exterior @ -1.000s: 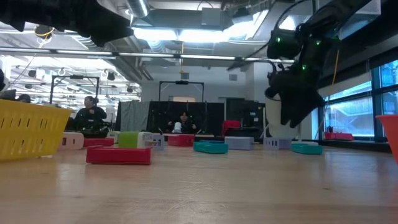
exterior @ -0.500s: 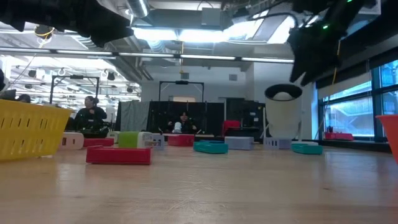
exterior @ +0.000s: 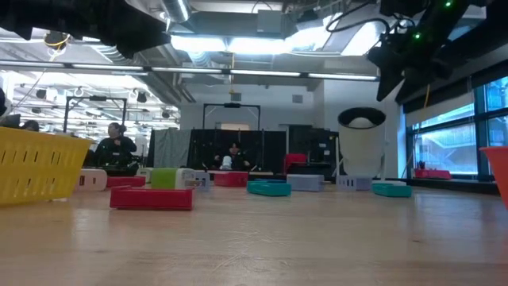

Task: Pick & Place Office items
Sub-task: Adjust the white lamp

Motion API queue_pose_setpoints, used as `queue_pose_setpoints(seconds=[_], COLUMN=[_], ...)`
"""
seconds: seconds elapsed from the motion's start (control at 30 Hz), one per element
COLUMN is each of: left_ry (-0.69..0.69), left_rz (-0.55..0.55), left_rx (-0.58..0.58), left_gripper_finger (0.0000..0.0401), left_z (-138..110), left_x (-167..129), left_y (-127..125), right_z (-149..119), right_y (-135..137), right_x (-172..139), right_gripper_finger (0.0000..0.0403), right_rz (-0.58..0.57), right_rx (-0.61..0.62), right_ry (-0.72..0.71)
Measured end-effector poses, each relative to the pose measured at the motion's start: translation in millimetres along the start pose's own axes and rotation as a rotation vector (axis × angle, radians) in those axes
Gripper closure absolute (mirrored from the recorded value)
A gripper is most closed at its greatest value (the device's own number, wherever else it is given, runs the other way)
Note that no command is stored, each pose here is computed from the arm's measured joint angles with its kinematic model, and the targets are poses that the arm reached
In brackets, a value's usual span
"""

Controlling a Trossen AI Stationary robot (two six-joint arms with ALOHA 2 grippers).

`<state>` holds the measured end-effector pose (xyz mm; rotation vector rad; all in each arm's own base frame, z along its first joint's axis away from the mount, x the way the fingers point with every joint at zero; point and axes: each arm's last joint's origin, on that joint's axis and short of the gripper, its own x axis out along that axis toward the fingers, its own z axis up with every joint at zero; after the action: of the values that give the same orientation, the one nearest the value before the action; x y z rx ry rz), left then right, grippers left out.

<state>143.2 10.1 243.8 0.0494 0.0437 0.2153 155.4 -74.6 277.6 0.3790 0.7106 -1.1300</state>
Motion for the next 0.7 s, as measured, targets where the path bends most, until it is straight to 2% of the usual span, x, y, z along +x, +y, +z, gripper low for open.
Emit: queue_pose_setpoints(seconds=[0.27,0.43,0.7], left_ry=[0.0,0.0,-0.001], left_rz=[0.0,-0.001,-0.001], left_rx=[0.0,0.0,-0.007], left_gripper_finger=[0.0193,0.0193,0.0193], left_z=[0.0,0.0,0.1], left_x=[0.0,0.0,0.0], left_y=[0.0,0.0,0.0], right_z=[6.6,13.1,17.9], right_y=[-5.6,-5.1,-7.4], right_x=[15.3,20.9,33.1], right_gripper_finger=[0.0164,0.0169,0.0169], right_rz=[-0.097,-0.062,-0.079], right_rx=[0.001,0.009,0.002], right_ry=[0.008,-0.005,0.016])
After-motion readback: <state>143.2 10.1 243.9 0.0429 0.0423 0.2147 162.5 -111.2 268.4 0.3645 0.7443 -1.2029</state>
